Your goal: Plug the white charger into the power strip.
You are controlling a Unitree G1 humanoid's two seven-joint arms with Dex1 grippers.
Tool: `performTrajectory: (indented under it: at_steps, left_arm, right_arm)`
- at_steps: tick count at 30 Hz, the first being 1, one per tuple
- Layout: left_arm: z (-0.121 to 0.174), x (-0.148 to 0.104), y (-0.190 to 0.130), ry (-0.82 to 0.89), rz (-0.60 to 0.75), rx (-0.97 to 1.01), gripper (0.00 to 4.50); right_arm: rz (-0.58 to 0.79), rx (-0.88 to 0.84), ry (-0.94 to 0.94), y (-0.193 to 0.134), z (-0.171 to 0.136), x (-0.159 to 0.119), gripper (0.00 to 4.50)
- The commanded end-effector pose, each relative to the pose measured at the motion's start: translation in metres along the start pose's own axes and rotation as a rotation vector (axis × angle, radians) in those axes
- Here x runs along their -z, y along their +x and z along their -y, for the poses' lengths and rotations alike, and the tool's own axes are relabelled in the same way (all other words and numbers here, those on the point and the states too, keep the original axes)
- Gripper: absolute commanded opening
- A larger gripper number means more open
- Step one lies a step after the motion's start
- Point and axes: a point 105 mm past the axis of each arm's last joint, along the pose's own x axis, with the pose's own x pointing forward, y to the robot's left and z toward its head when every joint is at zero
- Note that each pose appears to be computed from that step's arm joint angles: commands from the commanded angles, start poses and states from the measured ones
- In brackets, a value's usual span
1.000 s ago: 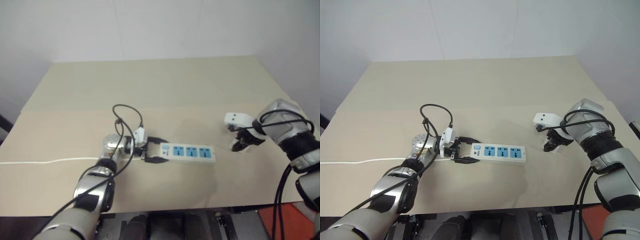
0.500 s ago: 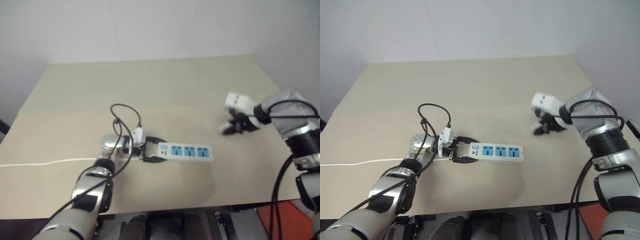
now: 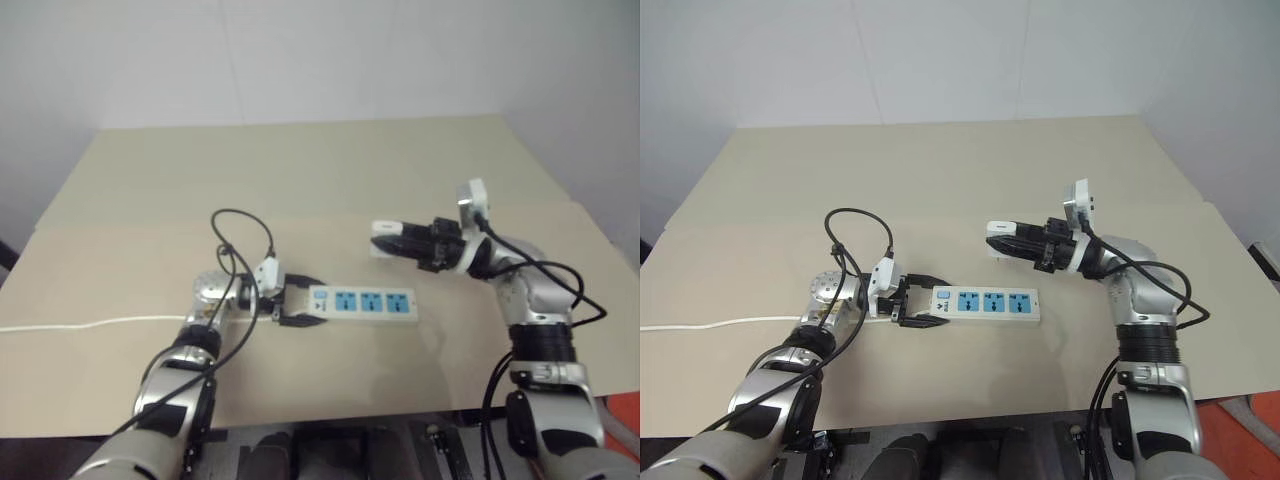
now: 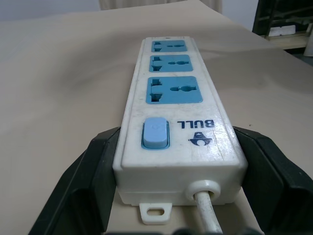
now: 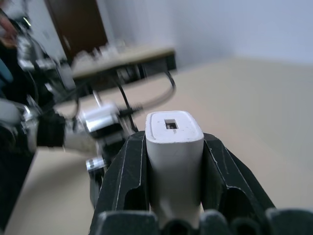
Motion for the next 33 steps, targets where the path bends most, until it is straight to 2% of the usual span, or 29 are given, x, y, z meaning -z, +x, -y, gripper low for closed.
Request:
performTrajectory:
  at_steps: [1, 11, 33]
  left_arm:
    - [0.001, -0.004, 0.002, 0.009, 0.001, 0.007, 3.24]
    - [0.004, -0.005, -0.007, -0.018, -0.002, -0.004, 3.24]
    - [0.005, -0.004, -0.007, -0.035, 0.002, -0.02, 3.24]
  right_arm:
    - [0.069, -0.064, -0.045, 0.006, -0.005, -0.001, 1.1]
    - [-0.073, -0.232, -0.066, 0.028, -0.02, 0.045, 1.1]
    - [-0.07, -0.232, -0.006, 0.033, -0.017, 0.062, 1.1]
